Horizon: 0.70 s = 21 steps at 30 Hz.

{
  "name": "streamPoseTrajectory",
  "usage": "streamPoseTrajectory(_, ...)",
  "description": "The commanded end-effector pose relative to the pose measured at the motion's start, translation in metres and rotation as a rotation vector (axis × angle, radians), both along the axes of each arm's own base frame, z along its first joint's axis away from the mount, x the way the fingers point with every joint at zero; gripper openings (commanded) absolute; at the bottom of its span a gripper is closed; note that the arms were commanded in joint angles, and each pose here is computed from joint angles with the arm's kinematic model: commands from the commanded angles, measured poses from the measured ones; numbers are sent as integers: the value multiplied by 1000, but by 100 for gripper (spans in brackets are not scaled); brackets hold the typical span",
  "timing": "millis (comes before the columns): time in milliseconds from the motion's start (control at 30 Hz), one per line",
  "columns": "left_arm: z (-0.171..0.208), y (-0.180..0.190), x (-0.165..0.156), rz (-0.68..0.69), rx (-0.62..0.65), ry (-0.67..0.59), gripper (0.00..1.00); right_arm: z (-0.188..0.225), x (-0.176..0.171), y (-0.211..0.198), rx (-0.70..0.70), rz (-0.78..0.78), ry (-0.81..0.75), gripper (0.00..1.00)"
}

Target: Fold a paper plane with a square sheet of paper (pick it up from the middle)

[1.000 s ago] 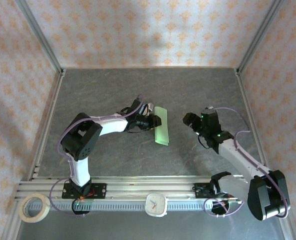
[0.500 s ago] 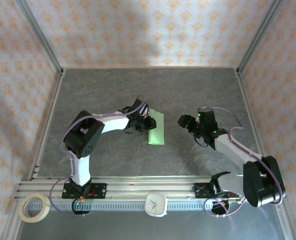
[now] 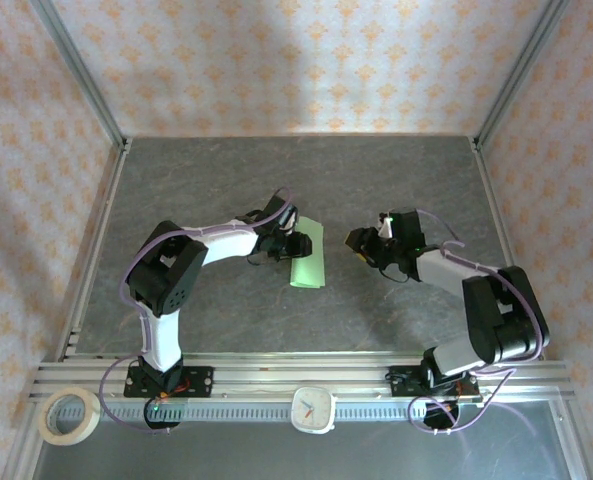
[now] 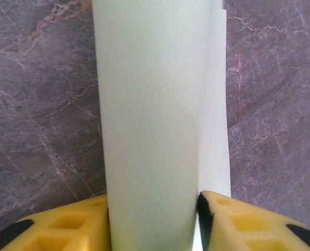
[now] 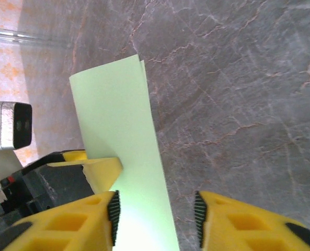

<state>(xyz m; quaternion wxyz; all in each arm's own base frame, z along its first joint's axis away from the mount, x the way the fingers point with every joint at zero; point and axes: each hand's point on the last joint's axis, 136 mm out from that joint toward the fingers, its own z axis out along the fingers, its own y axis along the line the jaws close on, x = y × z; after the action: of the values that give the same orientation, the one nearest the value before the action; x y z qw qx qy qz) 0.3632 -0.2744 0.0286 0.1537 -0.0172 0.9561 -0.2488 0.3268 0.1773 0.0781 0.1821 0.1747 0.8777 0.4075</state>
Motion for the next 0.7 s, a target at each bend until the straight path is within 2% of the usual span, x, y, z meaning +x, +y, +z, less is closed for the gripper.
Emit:
streamPoseTrajectory(0,-8,21,2,18,103,-2,51,10,8,9,70,15,-30,39)
streamPoseTrajectory(200,-10,27,1,24,139,-1,57,8,9,22,90,47,-19,35)
streamPoseTrajectory(400,-13,37,-1,9,203,-7,59,0,10,41,89,71,-3,31)
streamPoseTrajectory(433,-1,37,1,12,196,-31,59,0,10,44,92,76,-3,30)
streamPoseTrajectory(667,11,44,3,15,230,-68,60,-4,9,53,83,79,6,26)
